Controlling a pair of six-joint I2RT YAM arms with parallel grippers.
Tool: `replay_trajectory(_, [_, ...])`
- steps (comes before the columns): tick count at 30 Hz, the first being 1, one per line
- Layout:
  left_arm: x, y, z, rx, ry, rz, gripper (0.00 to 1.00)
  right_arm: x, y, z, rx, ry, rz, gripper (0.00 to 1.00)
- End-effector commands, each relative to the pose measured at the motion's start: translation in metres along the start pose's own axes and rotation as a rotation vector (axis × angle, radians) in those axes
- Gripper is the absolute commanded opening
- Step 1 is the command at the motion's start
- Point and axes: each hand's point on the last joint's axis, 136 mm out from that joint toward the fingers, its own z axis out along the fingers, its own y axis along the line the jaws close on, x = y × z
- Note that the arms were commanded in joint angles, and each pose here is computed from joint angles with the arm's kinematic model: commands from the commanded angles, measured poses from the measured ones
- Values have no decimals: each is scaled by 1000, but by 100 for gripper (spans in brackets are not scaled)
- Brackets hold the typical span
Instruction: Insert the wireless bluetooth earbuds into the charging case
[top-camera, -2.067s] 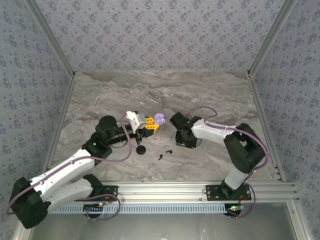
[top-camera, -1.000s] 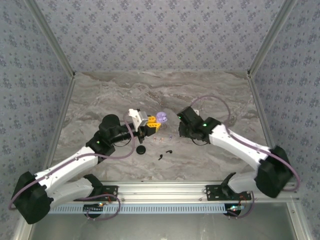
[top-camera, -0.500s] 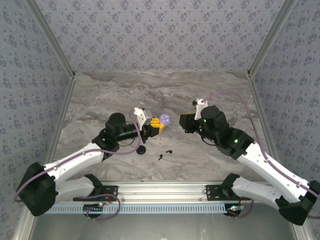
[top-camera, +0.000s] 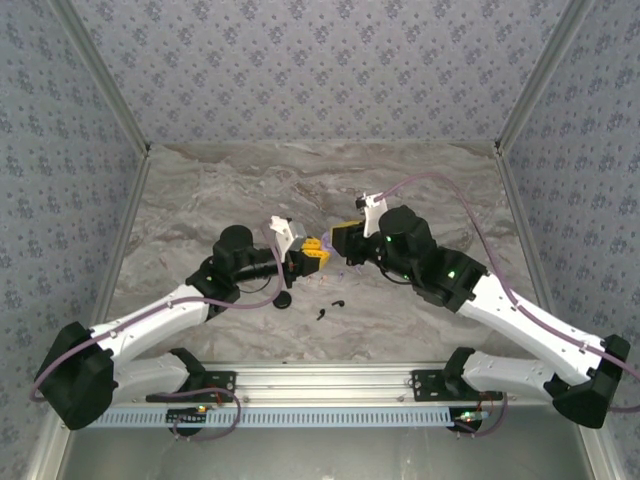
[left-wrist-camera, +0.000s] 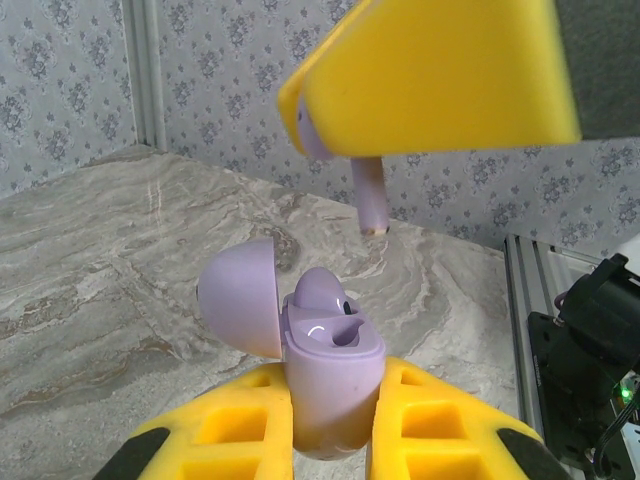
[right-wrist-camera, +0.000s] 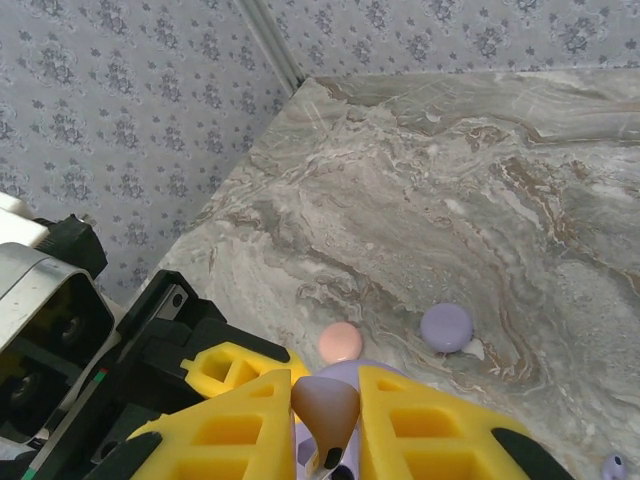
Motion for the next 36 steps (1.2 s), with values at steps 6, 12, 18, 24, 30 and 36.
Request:
replay_trajectory(6, [-19,-5,-2,12,-62,24,0,-1,8,7,-8,-2,-15,21])
replay_trajectory(12, [-22,-5,-4,5,-74,28,0,7,2,6,21,17,-15,21])
replay_trajectory(18, [-24,-6,-6,0,-81,31,0,13,-4,7,42,32,-19,21])
replay_trajectory(24, [-27,-7,-7,3,-89,32,0,16,-4,10,44,40,-22,21])
replay_trajectory(30, [-31,-7,-7,5,-100,31,0,19,-2,13,29,54,-26,21])
replay_trajectory(36, [-35,-7,-8,1,-112,29,0,21,4,13,-8,66,-31,21])
